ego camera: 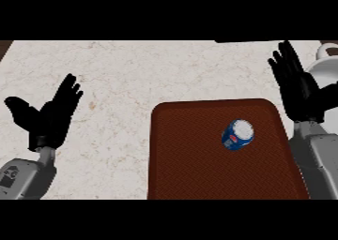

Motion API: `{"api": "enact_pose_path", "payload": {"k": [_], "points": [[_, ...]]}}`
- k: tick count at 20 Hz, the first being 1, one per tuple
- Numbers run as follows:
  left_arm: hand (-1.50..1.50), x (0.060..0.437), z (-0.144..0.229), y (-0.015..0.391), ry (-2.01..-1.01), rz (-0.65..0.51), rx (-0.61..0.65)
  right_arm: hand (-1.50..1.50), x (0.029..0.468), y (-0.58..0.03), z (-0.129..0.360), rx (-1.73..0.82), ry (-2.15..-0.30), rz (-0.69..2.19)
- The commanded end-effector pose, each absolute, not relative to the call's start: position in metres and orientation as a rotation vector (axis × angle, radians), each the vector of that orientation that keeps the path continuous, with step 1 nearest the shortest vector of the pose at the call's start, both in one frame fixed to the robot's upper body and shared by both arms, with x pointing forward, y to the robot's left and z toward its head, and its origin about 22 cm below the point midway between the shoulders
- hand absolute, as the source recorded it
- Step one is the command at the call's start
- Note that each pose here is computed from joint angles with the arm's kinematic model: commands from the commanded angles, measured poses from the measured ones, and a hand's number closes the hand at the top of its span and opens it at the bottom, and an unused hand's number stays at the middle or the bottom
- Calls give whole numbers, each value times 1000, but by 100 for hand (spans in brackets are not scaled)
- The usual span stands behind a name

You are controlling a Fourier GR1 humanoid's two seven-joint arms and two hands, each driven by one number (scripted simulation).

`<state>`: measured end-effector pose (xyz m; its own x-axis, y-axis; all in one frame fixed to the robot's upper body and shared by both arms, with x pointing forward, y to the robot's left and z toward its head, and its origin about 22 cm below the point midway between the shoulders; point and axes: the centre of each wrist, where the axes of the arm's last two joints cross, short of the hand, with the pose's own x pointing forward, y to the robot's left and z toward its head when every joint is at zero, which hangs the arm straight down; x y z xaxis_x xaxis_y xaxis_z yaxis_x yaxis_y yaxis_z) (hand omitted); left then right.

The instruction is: Pick the can from the tray and place it in the pot

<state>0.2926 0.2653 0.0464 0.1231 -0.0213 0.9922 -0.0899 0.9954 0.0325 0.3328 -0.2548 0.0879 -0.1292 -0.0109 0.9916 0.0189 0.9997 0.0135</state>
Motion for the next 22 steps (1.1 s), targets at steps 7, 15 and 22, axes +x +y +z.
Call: {"api": "enact_pose_path", "payload": {"k": [7, 15, 22], "points": [[0, 308, 83, 244, -1667, -26, 42, 150, 345, -202, 212, 385, -2057, 917], [0, 312, 97, 238, -1793, -14, 16, -150, 364, -262, 203, 876, -2015, 1204], [0, 311, 95, 244, -1800, 18, 35, -150, 350, -275, 237, 780, -1923, 1581]]}}
